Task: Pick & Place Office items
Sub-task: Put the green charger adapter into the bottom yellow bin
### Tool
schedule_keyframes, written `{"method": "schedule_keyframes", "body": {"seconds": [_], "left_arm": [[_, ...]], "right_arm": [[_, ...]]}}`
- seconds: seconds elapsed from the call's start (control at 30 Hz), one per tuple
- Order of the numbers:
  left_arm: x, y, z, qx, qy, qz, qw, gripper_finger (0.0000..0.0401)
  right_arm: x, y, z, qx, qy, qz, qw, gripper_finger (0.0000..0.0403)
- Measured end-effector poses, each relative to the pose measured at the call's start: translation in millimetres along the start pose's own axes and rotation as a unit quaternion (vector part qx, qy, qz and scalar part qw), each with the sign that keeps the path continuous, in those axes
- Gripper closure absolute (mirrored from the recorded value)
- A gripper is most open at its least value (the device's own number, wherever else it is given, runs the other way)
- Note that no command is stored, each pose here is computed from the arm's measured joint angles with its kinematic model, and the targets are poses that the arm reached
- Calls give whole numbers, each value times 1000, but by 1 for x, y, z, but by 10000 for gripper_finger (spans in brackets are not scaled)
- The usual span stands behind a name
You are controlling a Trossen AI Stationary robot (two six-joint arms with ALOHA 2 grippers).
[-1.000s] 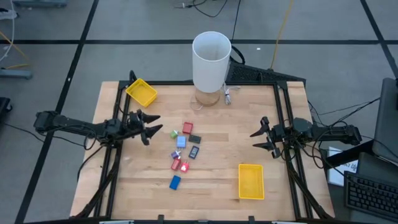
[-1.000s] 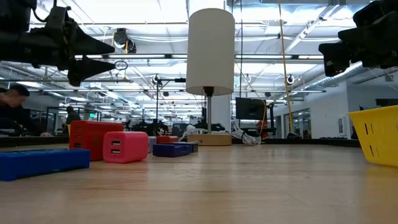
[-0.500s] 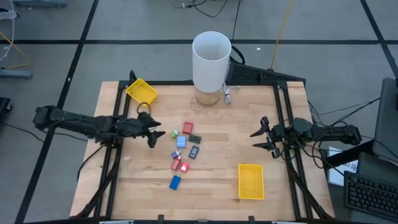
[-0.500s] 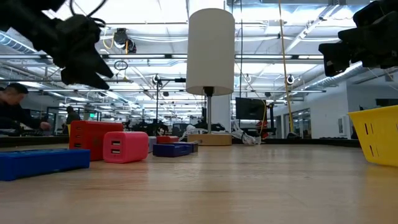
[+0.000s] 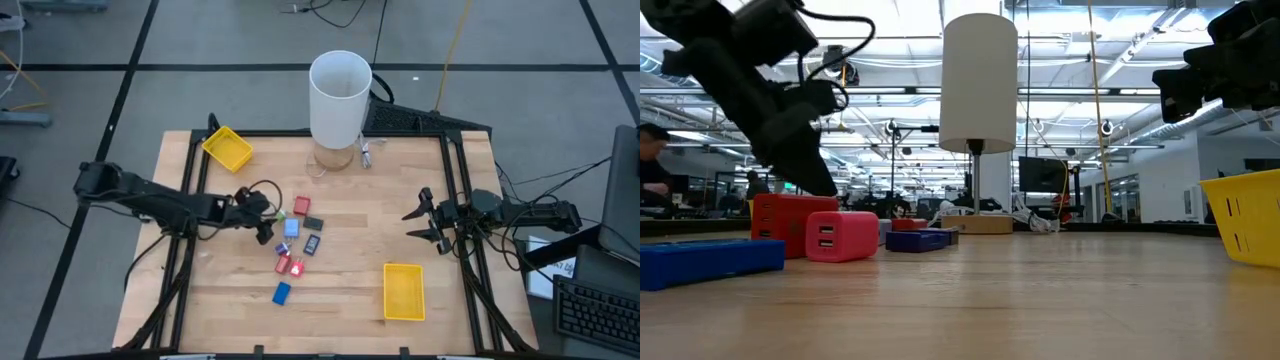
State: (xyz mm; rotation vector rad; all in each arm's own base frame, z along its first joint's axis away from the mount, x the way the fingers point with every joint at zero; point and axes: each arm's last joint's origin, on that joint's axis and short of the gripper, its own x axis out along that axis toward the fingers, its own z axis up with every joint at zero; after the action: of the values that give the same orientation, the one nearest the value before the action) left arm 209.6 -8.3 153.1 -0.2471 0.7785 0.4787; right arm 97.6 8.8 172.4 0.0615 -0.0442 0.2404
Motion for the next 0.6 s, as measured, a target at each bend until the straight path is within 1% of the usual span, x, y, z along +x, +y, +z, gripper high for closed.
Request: {"method": "schedule_keyframes", "body": {"seconds": [0.13, 0.23, 0.6], "left_arm": [[15, -5, -3, 21, 4, 3, 1000, 130], [23, -8, -4, 18, 1, 2, 1000, 130], [34, -9, -10, 21, 13, 17, 1000, 130]], "right_arm": [[0, 0, 0, 0, 0, 0, 1000, 216], [0, 0, 0, 0, 0, 0, 1000, 216], [0, 0, 0, 0, 0, 0, 1000, 216]]}}
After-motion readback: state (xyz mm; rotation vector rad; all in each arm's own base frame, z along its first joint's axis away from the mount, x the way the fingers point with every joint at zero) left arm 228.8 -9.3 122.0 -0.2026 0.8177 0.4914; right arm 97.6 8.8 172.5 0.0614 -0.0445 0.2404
